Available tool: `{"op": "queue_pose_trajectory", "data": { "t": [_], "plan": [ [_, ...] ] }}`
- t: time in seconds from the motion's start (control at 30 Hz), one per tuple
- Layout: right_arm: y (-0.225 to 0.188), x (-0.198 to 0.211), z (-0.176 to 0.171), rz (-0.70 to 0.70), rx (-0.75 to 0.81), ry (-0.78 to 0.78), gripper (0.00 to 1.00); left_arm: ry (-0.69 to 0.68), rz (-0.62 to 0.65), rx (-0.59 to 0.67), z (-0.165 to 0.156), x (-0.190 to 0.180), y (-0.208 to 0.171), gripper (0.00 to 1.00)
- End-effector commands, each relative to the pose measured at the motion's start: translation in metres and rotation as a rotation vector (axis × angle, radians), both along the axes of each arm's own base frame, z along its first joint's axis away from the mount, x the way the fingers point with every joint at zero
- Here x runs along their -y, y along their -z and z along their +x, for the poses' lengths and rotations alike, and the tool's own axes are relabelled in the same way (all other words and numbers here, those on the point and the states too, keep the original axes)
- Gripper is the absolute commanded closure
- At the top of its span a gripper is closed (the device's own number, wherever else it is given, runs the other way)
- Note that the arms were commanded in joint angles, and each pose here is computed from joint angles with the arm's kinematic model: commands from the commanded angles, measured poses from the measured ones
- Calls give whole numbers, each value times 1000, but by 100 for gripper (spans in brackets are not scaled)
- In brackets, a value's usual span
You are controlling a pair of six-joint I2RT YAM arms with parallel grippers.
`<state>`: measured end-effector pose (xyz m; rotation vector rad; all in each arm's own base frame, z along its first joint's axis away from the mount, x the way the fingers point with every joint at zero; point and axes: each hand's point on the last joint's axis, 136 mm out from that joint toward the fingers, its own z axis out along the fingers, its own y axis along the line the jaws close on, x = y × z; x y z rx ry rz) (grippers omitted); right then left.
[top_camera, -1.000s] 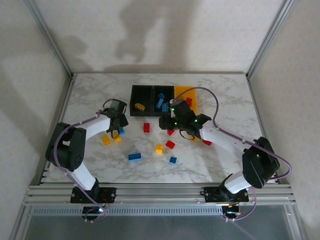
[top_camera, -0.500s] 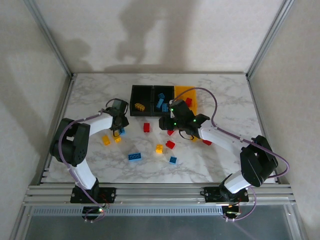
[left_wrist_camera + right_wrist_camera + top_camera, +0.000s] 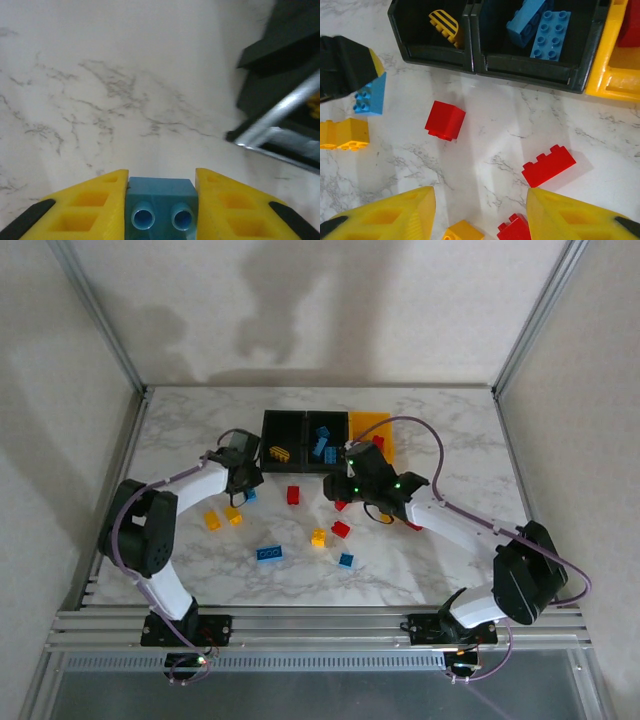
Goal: Sort the legos into containers by color
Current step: Pick up the lego from the middle-left of the table, then place the lego in the container.
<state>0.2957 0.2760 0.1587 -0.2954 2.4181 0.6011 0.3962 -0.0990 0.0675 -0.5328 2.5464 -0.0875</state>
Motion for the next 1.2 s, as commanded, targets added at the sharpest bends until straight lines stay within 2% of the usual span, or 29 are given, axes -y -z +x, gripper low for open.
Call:
{"op": "queue_pose_trajectory", "data": {
  "t": [0.0,0.2,0.47,0.77,0.97,1.17],
  "plan": [
    [-5,6,-6,-6,13,13,49,36,26,48,6,13,-36,72],
    [-5,14,-11,6,18,28,49,100,8,122,22,54,-73,72],
    [-1,35,-23,39,15,105,49,177,-30,178,51,121,-91,72],
    [4,56,-42,80,7,156,49,236,-33,191,89,188,-73,72],
    [2,72,-48,67,28,189,49,250,1,165,112,210,-52,73],
    [-1,82,-51,62,44,215,48,252,-5,161,122,221,-43,71]
  ]
}}
